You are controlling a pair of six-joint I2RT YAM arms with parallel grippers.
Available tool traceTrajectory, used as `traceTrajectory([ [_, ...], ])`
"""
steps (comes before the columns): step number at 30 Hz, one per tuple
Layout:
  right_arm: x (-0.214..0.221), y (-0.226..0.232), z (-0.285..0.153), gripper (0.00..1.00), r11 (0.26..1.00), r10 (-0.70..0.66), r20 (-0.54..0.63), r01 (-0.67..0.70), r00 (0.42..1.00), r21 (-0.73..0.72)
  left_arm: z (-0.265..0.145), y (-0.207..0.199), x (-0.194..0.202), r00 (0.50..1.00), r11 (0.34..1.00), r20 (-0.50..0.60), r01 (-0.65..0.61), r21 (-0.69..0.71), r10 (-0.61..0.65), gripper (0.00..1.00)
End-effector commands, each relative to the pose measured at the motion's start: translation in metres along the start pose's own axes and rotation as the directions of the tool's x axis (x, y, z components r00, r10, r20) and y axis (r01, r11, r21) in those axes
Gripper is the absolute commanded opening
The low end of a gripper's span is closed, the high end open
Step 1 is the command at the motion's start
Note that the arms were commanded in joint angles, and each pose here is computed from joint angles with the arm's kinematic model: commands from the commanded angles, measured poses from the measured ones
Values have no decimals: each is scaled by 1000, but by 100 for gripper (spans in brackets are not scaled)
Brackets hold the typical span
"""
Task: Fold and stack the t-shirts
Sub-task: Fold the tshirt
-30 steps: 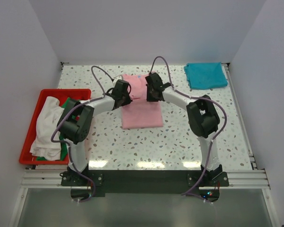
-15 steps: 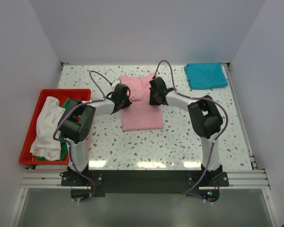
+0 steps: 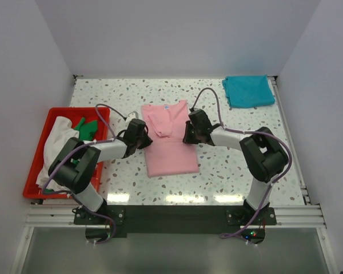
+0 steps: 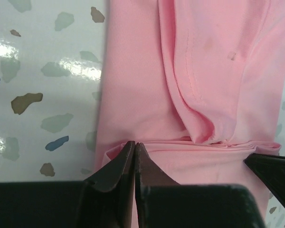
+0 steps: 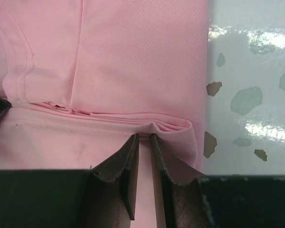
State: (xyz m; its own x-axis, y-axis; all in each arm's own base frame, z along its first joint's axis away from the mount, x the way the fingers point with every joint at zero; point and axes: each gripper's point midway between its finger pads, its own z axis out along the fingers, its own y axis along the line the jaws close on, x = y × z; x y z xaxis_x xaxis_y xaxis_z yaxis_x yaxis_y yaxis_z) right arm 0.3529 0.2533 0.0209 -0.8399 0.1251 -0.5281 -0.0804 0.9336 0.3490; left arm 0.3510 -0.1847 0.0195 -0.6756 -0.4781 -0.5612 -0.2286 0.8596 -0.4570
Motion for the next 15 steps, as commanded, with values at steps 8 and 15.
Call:
traceTrajectory([
  [8,-1,-10,-16,22,999,37,-90,-37,995,2,10,4,-39,995,996,52,-84,0,84,15],
  [15,-25,-17,-29,24,996,76,-91,-81,993,-44,7,-2,-60,992,994,69,-104,14,103,15],
])
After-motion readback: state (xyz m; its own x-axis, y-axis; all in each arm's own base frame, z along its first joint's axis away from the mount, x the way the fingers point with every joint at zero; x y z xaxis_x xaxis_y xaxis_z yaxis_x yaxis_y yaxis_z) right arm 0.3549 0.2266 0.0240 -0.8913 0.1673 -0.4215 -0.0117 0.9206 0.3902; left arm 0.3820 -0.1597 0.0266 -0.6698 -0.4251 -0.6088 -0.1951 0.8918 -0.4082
